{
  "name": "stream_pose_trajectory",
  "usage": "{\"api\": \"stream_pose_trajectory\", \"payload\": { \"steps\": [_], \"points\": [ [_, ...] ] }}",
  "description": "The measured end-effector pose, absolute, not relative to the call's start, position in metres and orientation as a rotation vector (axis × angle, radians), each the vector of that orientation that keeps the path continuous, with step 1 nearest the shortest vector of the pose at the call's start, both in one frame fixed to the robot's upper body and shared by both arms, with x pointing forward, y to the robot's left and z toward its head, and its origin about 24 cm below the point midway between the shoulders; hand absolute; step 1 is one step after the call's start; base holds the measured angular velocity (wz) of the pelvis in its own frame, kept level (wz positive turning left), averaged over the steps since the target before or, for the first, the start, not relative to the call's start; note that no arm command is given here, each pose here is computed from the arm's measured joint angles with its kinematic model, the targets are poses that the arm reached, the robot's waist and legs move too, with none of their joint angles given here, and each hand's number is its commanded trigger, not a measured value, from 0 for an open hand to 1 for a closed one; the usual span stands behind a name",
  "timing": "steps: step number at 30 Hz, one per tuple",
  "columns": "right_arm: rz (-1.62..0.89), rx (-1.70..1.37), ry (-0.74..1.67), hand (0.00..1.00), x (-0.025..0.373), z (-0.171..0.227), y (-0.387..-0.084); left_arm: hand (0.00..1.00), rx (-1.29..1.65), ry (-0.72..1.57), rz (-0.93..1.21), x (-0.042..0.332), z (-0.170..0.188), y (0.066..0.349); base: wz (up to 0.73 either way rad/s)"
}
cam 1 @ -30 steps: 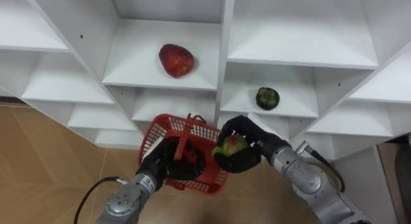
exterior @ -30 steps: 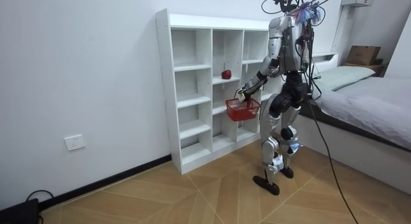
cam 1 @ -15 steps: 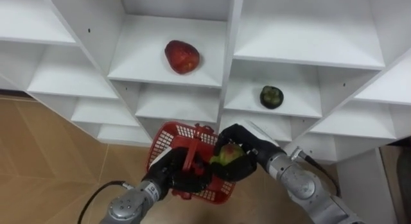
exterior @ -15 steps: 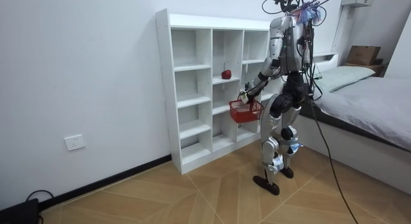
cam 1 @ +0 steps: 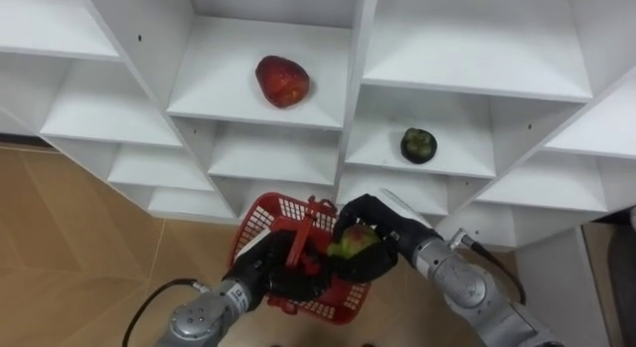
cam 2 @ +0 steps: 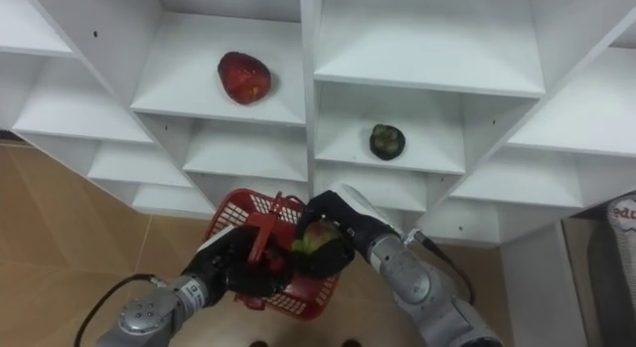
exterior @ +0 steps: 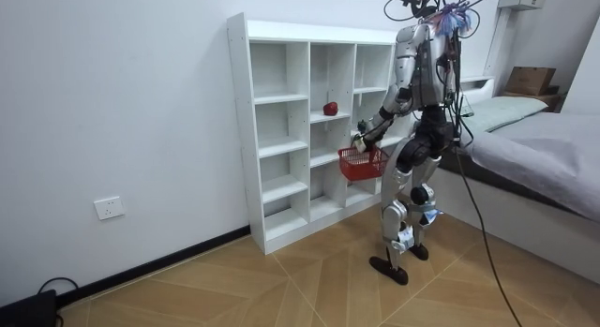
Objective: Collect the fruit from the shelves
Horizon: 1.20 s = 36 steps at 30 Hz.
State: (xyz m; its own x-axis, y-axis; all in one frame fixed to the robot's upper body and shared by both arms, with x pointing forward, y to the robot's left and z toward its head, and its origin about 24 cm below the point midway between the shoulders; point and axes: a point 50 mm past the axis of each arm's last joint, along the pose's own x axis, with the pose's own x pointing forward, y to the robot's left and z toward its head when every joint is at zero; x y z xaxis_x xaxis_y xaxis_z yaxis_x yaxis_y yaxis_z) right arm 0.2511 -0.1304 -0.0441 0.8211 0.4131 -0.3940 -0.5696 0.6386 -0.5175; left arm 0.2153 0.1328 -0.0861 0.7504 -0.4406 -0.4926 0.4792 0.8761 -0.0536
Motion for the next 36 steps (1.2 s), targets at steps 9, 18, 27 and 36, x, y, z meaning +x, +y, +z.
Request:
{"api": "stream_pose_trajectory", "payload": {
  "steps": [9, 18, 27, 36],
  "points": [
    [0.527, -0.641, 0.229, 0.0, 0.258, -0.041, -0.128, 1.0, 0.098, 0.501, -0.504, 0.221, -0.081, 0.133, 0.03],
    [0.496, -0.618, 0.215, 0.0, 0.259, -0.04, -0.128, 1.0, 0.106, 0.483, -0.504, 0.224, -0.077, 0.135, 0.0],
    [0.497, -0.61, 0.213, 0.0, 0.258, -0.04, -0.128, 1.0, 0.111, 0.475, -0.493, 0.225, -0.076, 0.135, 0.0],
    [0.509, -0.6, 0.199, 0.0, 0.256, -0.039, -0.126, 1.0, 0.113, 0.452, -0.467, 0.228, -0.072, 0.138, -0.02]
  ]
}}
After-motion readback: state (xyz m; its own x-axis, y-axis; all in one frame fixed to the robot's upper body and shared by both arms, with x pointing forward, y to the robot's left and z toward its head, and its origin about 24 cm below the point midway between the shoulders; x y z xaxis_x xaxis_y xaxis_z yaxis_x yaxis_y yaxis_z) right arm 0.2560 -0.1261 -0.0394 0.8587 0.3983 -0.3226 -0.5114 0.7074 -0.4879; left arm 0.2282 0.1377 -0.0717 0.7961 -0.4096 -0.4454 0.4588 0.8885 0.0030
